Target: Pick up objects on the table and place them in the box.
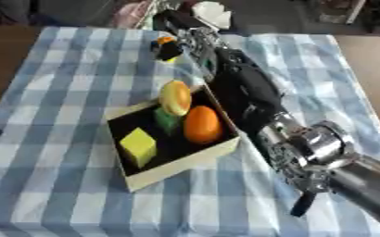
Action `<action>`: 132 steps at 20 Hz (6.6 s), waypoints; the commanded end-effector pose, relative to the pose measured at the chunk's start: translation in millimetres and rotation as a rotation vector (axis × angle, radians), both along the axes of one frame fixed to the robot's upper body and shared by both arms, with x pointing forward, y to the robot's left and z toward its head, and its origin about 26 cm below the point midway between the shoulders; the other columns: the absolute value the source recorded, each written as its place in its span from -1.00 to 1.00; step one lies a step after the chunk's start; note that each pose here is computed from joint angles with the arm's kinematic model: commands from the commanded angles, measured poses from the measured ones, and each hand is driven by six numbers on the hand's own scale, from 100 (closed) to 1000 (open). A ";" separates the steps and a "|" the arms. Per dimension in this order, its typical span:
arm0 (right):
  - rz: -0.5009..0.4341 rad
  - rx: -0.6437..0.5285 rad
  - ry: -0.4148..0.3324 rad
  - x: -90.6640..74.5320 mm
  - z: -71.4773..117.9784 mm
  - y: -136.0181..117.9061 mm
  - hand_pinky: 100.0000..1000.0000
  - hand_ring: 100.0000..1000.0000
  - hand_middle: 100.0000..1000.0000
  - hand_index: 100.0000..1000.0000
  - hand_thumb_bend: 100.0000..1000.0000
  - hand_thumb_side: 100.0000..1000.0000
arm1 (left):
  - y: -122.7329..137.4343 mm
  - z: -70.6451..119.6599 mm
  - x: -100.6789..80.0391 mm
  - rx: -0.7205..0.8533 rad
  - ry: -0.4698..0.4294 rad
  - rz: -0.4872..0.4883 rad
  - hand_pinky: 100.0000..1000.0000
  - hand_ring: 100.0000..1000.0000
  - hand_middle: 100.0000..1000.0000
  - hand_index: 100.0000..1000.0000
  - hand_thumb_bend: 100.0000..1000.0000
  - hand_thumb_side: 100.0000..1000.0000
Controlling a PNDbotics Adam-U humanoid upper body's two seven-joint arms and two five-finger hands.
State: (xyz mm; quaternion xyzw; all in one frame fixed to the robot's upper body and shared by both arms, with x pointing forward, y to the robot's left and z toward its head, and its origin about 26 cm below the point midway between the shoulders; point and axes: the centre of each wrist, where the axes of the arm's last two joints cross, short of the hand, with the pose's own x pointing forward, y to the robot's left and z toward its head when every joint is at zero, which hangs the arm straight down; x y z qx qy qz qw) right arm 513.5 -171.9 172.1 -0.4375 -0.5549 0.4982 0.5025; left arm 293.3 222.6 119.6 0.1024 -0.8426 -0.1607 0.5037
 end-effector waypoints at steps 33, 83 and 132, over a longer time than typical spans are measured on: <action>-0.221 0.042 -0.219 -1.1 -13.0 -16.7 0.46 0.18 -0.26 -0.21 -1.00 -0.78 | -5.6 8.9 -0.3 0.003 -0.031 -0.030 0.29 0.06 0.07 0.57 -0.76 0.10; 0.261 0.236 -0.479 -9.8 100.6 2.2 0.49 0.19 -0.26 -0.24 -1.00 -0.66 | 3.3 5.7 2.1 0.002 -0.031 0.041 0.29 0.06 0.07 0.57 -0.76 0.13; 0.934 0.136 -0.340 -97.1 0.8 56.9 0.67 0.61 0.70 0.78 -1.00 -0.90 | 18.1 -12.2 -3.0 0.006 0.026 0.124 0.29 0.06 0.06 0.57 -0.75 0.14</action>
